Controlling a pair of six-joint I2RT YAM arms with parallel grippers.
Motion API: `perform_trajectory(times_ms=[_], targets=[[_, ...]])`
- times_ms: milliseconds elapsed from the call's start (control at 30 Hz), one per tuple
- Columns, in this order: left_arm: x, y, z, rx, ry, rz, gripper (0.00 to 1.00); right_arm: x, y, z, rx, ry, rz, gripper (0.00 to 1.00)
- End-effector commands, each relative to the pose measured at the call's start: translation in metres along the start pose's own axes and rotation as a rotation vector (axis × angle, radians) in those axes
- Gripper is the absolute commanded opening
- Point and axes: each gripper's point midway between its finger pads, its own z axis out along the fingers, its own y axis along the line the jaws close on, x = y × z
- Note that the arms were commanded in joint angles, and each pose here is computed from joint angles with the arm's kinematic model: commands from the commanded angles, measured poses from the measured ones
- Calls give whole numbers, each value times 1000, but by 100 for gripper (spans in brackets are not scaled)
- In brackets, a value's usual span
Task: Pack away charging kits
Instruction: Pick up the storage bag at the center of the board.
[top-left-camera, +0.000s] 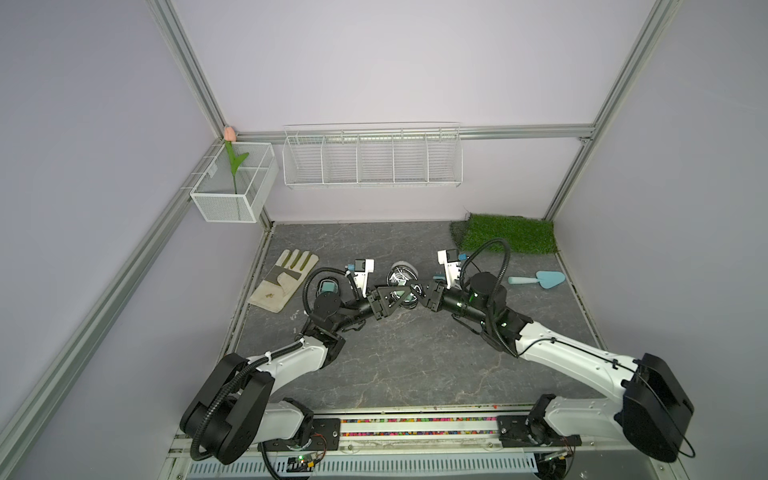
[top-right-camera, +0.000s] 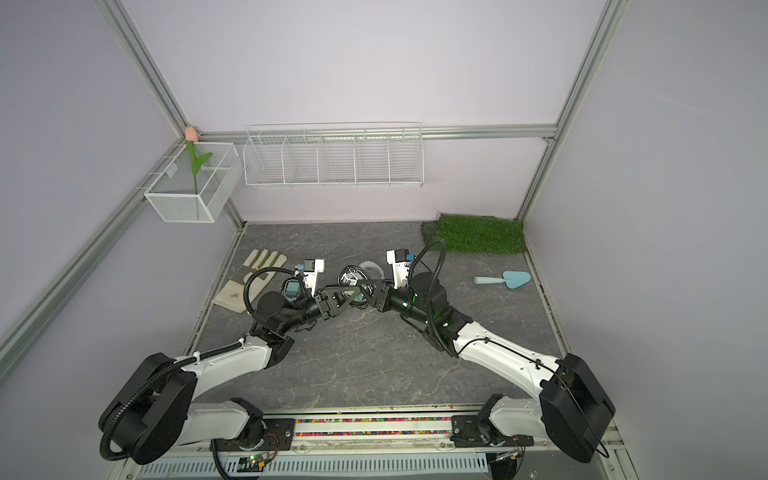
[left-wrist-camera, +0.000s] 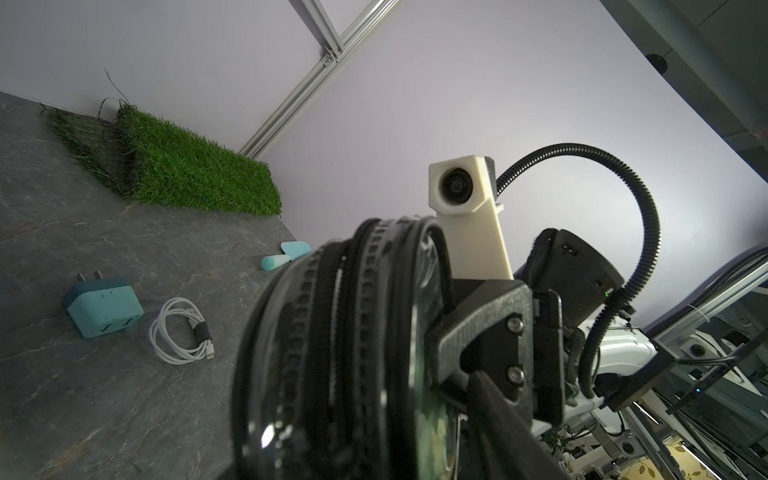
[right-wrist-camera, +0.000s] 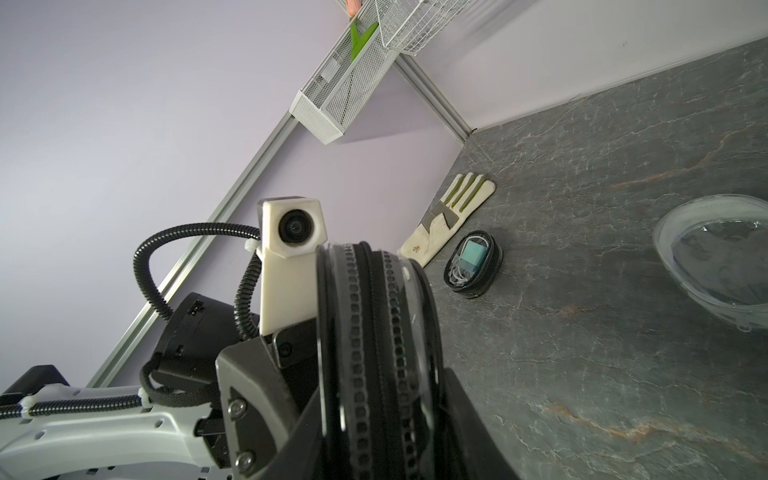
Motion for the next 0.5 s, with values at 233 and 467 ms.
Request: perform_trajectory(times_ms=[233, 467], targets=[[-5, -12, -3, 12, -4, 44, 67, -6, 17, 7, -65, 132, -104, 14], [-9, -14, -8, -25, -17, 69, 71, 4, 17, -4, -51, 182, -128, 14]])
